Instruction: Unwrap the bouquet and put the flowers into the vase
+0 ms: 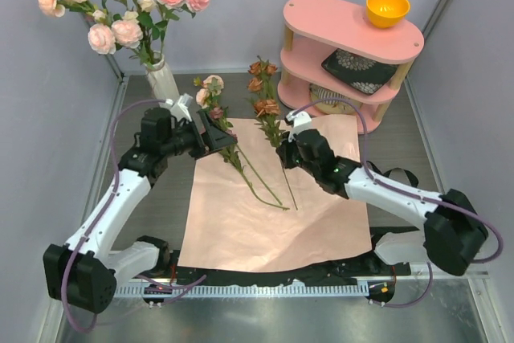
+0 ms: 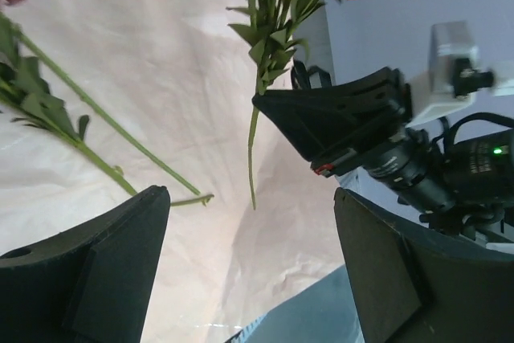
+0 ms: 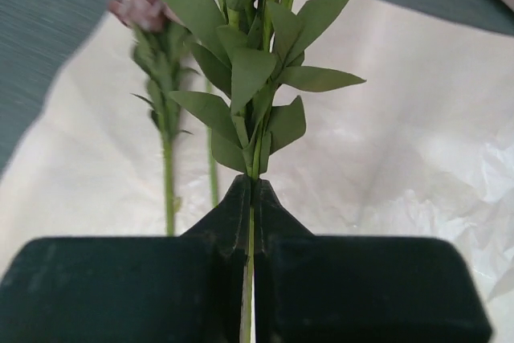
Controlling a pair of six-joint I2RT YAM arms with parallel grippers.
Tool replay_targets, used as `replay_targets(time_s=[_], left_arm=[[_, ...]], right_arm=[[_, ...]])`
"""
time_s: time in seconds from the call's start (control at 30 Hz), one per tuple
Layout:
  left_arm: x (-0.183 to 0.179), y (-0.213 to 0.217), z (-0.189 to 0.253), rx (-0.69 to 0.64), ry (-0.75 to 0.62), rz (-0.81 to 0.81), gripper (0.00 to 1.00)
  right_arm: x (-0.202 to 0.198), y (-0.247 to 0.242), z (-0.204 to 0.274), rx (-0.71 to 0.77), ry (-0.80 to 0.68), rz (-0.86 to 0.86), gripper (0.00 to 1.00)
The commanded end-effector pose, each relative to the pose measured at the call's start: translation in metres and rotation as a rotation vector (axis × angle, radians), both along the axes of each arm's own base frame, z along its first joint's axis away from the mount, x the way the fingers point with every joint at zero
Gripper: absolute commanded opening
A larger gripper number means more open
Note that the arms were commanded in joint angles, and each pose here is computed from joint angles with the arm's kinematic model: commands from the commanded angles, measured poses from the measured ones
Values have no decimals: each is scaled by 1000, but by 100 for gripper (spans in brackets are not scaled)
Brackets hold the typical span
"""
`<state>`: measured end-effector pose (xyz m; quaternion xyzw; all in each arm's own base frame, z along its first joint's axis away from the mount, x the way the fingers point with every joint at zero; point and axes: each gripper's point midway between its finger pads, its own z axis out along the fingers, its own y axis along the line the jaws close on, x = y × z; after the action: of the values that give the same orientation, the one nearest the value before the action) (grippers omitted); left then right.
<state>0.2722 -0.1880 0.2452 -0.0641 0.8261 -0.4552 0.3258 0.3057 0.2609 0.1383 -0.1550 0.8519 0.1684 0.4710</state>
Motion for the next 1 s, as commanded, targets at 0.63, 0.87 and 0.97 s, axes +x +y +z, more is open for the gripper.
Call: replay_targets(time_s=[0.63, 0.87, 0.97], left_arm=[[13, -113, 15, -79, -138, -264, 57], [9, -118, 18, -105, -134, -293, 39], [11, -117, 20, -92, -147, -292, 15]], right_arm=[[-66, 36, 93, 416, -170, 369, 1], [-71, 35, 90, 407, -167, 390, 1], [-71, 35, 89, 400, -166, 390, 1]])
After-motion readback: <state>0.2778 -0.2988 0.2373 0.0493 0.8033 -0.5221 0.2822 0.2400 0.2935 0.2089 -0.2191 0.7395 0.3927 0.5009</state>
